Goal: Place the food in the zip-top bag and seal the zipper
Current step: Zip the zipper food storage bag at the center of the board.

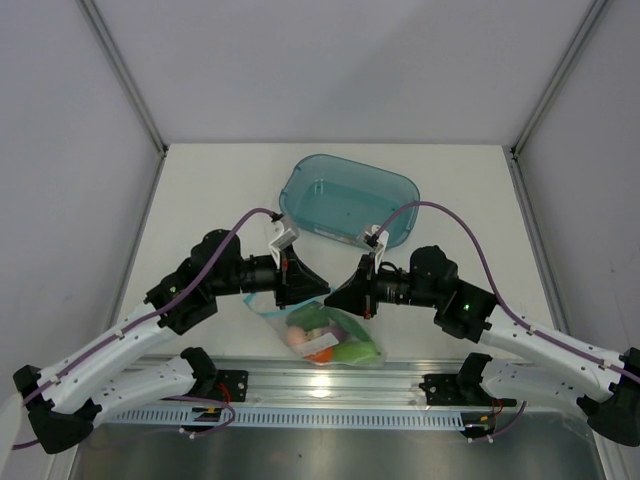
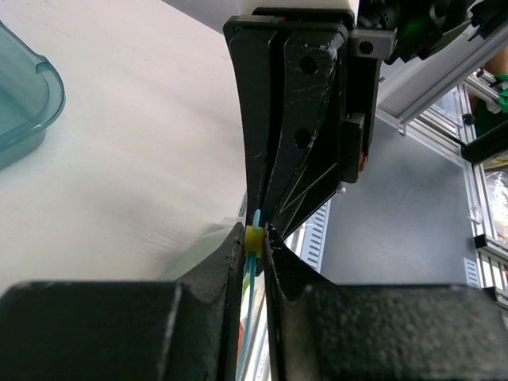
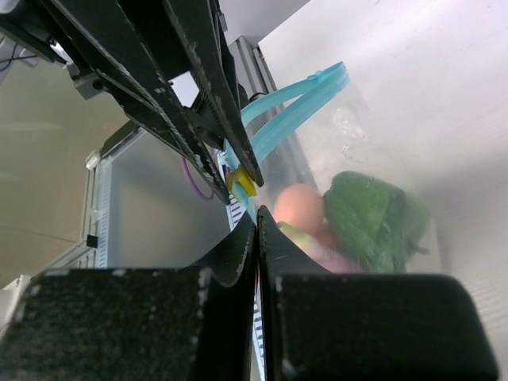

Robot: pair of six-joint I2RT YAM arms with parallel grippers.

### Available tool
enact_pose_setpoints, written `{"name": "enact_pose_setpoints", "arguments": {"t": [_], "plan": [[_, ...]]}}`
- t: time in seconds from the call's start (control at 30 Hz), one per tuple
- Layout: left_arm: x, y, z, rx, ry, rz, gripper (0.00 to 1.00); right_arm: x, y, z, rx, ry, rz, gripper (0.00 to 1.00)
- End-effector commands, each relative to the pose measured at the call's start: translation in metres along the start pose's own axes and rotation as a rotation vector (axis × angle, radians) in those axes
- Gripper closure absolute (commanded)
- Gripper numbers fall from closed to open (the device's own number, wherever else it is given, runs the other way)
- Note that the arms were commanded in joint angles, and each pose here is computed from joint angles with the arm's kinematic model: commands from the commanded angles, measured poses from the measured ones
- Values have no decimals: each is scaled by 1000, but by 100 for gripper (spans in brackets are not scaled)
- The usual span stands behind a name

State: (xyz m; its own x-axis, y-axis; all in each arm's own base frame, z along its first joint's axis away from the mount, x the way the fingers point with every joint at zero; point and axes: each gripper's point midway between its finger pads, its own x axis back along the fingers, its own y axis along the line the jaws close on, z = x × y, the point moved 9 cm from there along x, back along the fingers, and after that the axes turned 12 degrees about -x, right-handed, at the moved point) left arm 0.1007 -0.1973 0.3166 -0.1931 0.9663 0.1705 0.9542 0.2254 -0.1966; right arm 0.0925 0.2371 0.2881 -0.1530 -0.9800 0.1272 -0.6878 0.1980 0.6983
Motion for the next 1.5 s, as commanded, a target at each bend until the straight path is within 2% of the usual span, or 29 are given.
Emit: {"name": "enact_pose_setpoints", "arguments": {"t": [0.0,0.23,0.33,0.37,0.83,0.9,0.97,1.0,1.1,1.13,1.27,1.43,1.47], "plan": [[-1,-1,3,-14,-14,3,84,5,25,-23,-6,-109,-71,100],[0,-2,9,-9,-12,20,86,3,27,-23,-25,-105,-85,100],[0,-2,9,-5,-9,18,93,6,30,-26,-21,-119,-90,100],[0,-2,9,-3,-8,18,99,6,30,-26,-24,-127,-85,100],[2,-7,12,38,-5,48,99,17,16,-30,-19,-283,88,100],[4,-9,10,38,-22,58,99,17,20,-29,5,-251,54,100],[5,-10,8,35,-29,66,99,18,23,-25,76,-163,-13,100],[5,-11,6,33,-34,68,99,17,24,-25,94,-128,-30,96],[4,-13,3,32,-35,93,99,20,24,-20,131,-32,-65,74],[3,-13,2,31,-34,100,99,20,24,-21,150,-19,-74,71],[2,-13,2,34,-29,111,99,21,23,-21,176,41,-114,69],[3,-14,2,37,-30,120,100,16,20,-23,174,90,-139,74],[3,-14,2,39,-29,122,99,13,19,-22,172,102,-144,77]]}}
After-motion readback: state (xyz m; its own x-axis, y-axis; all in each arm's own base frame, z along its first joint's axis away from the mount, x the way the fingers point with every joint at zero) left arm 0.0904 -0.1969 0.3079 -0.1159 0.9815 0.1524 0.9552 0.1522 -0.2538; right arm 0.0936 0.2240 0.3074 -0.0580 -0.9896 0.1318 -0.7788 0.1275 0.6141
